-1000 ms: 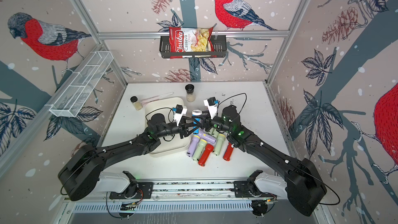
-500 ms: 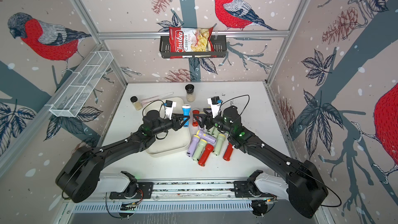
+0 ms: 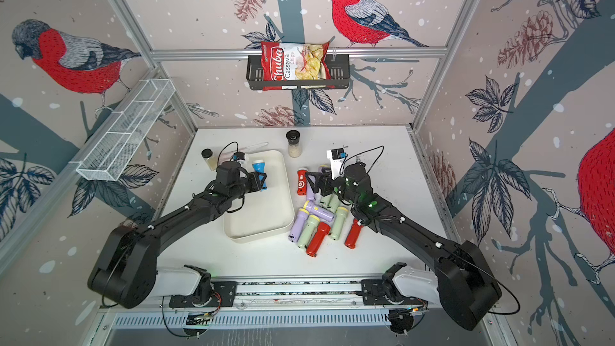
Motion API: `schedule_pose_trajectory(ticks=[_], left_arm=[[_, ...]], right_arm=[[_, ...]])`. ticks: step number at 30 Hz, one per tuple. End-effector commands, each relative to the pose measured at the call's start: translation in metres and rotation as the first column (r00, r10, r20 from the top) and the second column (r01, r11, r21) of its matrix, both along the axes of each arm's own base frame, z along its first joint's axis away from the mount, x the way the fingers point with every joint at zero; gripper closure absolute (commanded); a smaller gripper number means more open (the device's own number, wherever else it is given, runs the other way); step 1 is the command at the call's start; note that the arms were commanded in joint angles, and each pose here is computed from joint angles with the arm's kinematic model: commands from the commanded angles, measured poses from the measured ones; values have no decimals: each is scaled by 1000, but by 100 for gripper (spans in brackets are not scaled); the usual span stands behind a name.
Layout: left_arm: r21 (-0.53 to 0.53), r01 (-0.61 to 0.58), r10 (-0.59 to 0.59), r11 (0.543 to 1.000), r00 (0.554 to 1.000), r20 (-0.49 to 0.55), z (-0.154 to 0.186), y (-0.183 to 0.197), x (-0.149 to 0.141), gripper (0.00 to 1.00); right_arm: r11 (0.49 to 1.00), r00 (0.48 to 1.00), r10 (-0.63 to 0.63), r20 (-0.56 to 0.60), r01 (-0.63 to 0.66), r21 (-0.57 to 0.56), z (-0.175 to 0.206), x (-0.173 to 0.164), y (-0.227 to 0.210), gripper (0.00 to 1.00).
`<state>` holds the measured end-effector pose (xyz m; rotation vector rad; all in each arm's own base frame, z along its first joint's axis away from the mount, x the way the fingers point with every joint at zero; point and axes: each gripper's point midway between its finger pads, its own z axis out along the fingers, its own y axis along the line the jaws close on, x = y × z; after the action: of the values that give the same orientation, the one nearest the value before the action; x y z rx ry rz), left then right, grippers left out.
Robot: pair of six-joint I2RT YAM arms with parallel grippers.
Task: Put the flashlights into the storage boxes
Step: Place the flashlight at the storage box.
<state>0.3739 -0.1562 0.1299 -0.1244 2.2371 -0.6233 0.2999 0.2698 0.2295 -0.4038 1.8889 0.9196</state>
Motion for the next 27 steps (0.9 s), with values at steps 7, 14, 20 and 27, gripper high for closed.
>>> schedule_pose_trajectory(ticks=[7,14,20,27], left_arm=[[-77,112,-121,991,985,-123,-30,-30,27,66],[-183,134,-161,974,977,-138,-45,-48,45,64],[-240,129,-165,962,977,-134,-50,-54,61,63],[-262,110,-147,959,981,-126,-53,-55,72,57]], right_arm=[[999,999,14,-32,-13,30,-1,1,4,22],[1000,999,5,-42,-4,17,-7,1,2,22],[1000,998,1,-57,-1,3,-13,2,1,24],[1000,999,1,-55,-1,-7,-15,2,1,24]])
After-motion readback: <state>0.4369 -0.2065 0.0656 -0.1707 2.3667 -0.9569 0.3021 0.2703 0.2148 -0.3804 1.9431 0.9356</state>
